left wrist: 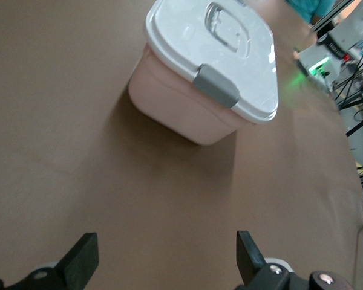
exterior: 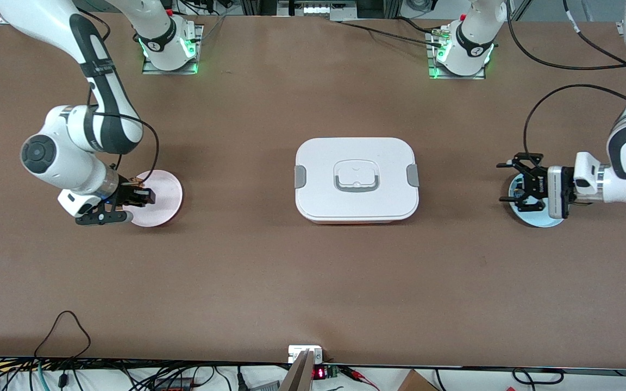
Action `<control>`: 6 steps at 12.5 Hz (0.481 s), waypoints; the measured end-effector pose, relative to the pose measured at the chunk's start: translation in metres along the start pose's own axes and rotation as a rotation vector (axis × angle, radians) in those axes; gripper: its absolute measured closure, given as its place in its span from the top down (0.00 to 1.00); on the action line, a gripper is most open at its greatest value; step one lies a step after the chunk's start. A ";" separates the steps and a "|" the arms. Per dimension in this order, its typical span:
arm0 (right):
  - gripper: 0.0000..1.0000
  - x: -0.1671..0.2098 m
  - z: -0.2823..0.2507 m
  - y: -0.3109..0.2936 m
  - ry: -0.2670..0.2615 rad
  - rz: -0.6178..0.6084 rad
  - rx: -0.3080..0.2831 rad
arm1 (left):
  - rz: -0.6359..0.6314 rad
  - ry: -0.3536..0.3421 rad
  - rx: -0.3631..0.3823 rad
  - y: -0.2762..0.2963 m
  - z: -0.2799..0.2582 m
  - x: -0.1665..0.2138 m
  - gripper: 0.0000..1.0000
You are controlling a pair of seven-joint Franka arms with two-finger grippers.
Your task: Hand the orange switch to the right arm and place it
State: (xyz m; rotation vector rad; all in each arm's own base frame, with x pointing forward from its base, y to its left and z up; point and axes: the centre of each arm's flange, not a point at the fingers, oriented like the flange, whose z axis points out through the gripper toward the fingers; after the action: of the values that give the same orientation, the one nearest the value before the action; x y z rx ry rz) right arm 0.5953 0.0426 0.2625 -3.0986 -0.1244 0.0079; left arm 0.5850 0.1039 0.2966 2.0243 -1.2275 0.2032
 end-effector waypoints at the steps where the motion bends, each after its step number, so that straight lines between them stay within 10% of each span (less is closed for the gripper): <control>1: 0.08 -0.004 0.013 -0.001 0.004 -0.001 -0.005 | -0.031 -0.041 0.035 0.003 -0.017 0.007 1.00; 6: 0.08 -0.016 0.058 -0.004 0.012 -0.006 -0.024 | -0.307 -0.218 0.235 0.029 -0.081 0.055 1.00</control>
State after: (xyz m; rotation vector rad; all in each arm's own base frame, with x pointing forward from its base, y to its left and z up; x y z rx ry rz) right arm 0.5791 0.0480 0.2049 -3.1215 -0.1351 -0.0132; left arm 0.6089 0.1118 0.3952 2.4614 -1.0394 -0.0252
